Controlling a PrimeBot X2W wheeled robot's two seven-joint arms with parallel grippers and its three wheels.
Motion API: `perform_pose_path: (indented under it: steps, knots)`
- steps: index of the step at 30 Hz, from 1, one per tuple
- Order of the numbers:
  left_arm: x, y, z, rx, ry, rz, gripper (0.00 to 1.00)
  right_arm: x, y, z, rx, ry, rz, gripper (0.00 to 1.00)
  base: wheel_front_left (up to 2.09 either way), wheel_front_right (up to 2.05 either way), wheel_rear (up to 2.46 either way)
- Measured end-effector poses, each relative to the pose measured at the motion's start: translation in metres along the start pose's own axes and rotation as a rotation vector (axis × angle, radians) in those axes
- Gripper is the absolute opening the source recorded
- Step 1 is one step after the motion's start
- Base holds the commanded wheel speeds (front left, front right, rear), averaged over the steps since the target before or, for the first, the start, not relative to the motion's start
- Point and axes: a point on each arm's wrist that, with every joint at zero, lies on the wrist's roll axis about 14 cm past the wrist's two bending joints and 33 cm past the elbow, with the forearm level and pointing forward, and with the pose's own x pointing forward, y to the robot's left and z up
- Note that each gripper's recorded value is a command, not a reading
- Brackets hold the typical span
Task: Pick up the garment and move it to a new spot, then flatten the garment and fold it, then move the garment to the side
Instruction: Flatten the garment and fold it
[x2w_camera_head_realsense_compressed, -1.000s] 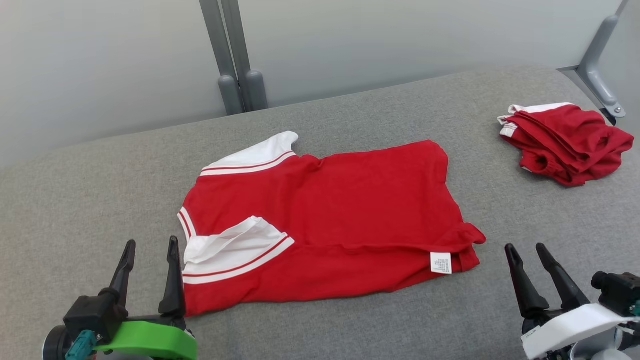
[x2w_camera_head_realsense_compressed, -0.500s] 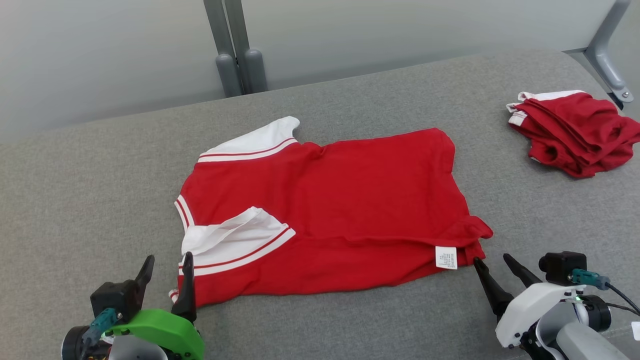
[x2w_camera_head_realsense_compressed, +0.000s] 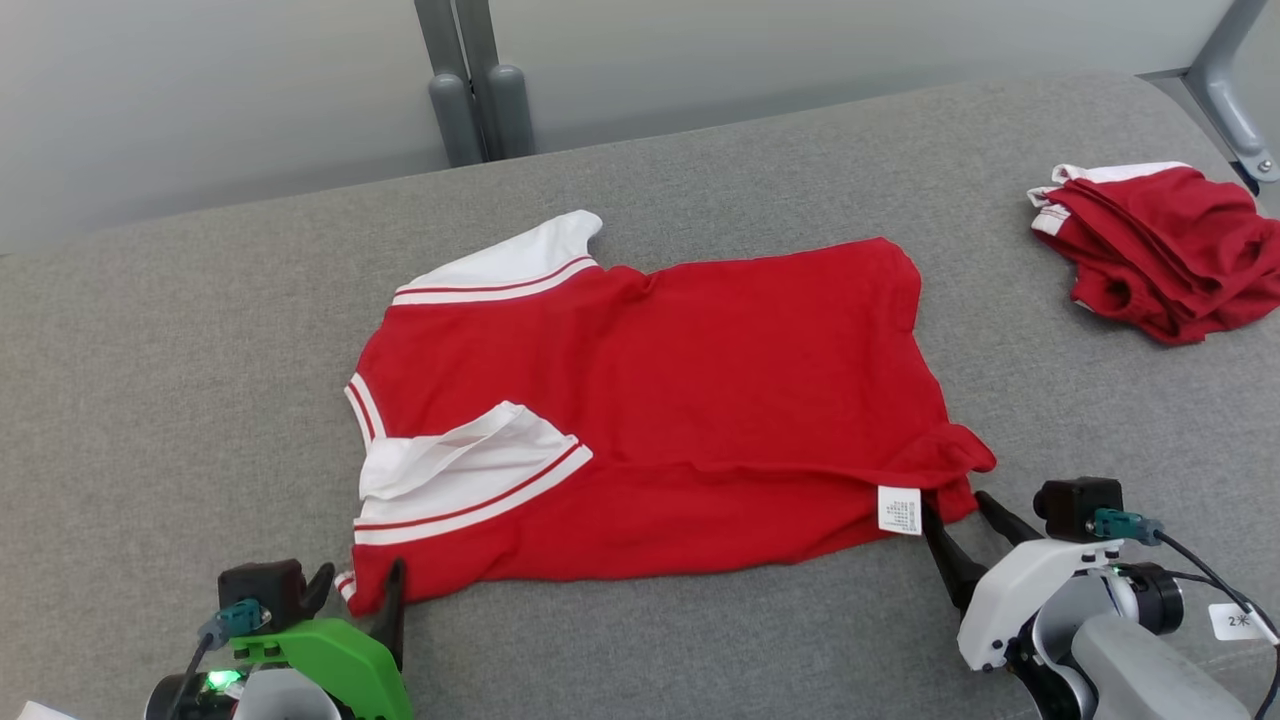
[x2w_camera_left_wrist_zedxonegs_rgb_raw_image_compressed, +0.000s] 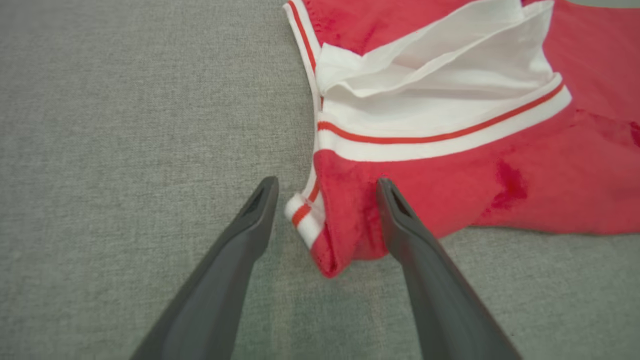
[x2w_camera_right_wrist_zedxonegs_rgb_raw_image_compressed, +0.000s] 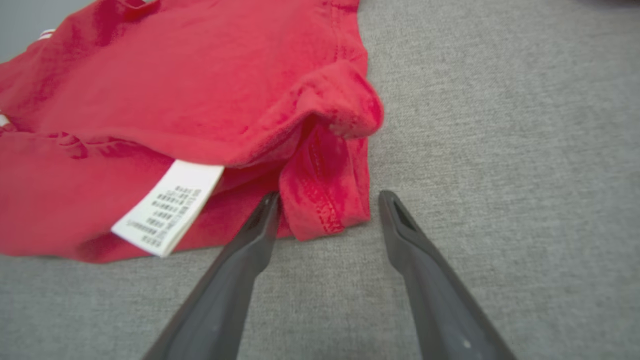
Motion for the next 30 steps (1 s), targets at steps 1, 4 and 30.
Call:
perform_pose_path:
  steps: [1, 4, 30]
  knots:
    - [0.001, 0.001, -0.001, -0.004, 0.008, 0.004, 1.0, 0.001, 0.0, -0.001, 0.001, 0.002, 0.0, 1.0, 0.0, 0.0, 0.0]
    - [0.002, 0.005, -0.004, -0.016, 0.029, 0.019, 1.0, 0.003, 0.0, -0.002, 0.006, 0.006, -0.001, 0.78, 0.0, 0.0, 0.0]
    - [-0.052, 0.005, -0.021, -0.103, 0.119, -0.009, 0.0, -0.035, -0.003, 0.002, 0.052, 0.02, 0.075, 0.0, 0.0, 0.0, 0.0]
